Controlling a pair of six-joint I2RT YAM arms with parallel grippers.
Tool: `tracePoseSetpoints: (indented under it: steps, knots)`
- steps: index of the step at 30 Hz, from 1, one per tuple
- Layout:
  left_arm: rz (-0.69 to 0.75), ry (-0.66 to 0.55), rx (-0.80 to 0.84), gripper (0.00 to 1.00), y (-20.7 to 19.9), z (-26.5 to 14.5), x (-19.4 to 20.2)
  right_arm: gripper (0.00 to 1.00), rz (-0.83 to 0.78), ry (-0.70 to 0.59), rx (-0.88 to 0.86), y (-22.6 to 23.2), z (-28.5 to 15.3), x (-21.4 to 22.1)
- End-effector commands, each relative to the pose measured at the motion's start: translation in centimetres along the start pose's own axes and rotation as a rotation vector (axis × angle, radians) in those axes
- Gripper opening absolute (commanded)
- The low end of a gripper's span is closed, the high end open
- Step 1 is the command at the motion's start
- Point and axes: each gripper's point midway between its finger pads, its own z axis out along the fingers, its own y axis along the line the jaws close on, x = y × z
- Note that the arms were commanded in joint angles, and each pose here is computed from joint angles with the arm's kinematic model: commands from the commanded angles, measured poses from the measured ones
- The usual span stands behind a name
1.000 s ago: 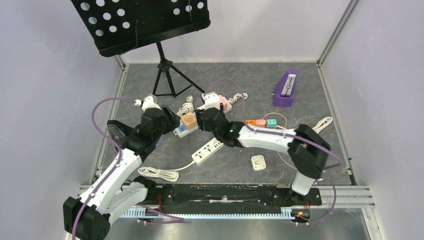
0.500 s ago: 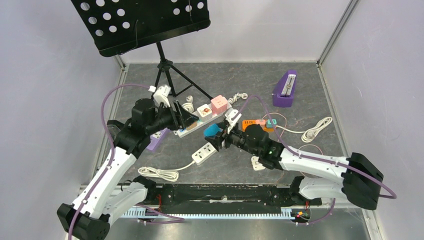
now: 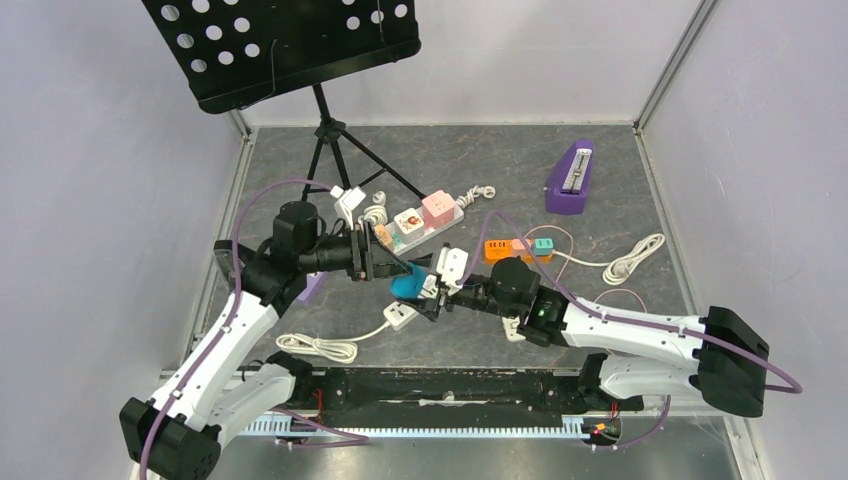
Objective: Insert the plug
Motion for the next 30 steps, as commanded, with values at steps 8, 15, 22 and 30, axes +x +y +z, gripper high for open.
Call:
tracePoseSetpoints:
  steps: [8,15,22,30]
  knots:
    - [-0.032,0.087,0.09,0.64,-1.0,-0.6,2.7,0.64,-0.164,-0.069,-0.043,0.1,2.0,-4.4]
    - [-0.055,0.107,0.066,0.29,0.0,0.1,2.6,0.66,-0.147,0.017,-0.072,0.6,3.5,-3.9]
    - [0.019,0.09,-0.025,0.02,1.5,0.0,2.2,0.96,-0.062,0.082,0.031,-0.8,2.3,-2.9]
    - [0.281,0.016,-0.274,0.02,6.2,-0.1,-1.1,0.98,0.157,0.128,0.196,-2.1,-3.5,-2.2]
